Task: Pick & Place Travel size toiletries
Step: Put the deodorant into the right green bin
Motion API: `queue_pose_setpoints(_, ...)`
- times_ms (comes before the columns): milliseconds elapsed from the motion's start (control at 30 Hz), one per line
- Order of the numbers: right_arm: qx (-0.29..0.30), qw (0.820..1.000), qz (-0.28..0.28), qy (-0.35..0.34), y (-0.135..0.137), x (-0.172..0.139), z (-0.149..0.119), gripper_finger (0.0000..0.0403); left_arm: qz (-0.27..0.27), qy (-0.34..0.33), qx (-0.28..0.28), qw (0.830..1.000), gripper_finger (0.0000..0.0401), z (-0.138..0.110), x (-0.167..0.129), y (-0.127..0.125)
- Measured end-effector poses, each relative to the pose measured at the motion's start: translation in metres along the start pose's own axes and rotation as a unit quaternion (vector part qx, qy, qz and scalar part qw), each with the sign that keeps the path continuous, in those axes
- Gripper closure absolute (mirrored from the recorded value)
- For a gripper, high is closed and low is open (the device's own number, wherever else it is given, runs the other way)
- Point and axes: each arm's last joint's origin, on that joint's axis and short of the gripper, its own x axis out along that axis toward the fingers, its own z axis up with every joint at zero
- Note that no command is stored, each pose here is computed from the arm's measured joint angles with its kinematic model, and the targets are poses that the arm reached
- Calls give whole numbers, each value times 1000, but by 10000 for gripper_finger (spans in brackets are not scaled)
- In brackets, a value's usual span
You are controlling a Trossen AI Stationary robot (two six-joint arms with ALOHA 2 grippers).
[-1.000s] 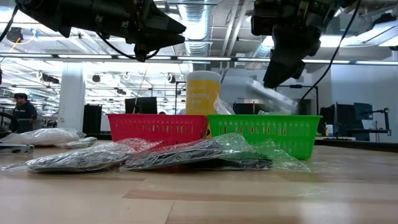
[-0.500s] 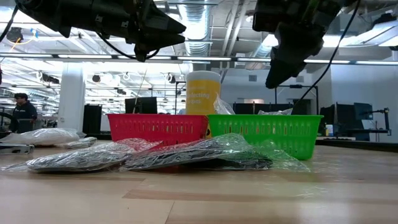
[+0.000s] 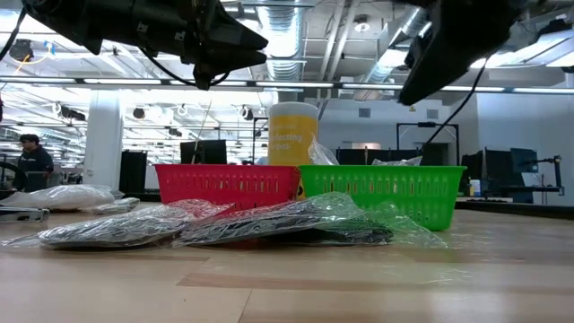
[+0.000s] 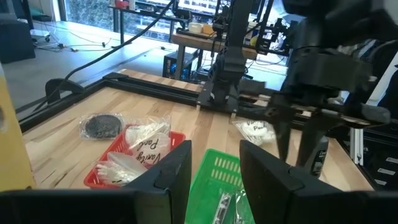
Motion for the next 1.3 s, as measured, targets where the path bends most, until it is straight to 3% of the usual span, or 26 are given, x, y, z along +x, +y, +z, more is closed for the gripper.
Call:
queue_pose_setpoints(400, -25, 999, -17, -31, 36, -18, -19, 316, 3, 2, -3, 1000, 274, -1, 0, 0)
queue_pose_setpoints(567, 2, 999, -20, -46, 40, -30, -37, 316, 2, 2, -3, 1000, 274, -1, 0, 0)
queue_pose_setpoints(967, -4, 996, 21, -90, 58, -56, -67, 316, 2, 2, -3, 1000, 274, -1, 0, 0)
queue_pose_setpoints(1300, 0, 993, 54, -104, 73, -67, -76, 316, 2, 2, -3, 1000, 274, -1, 0, 0)
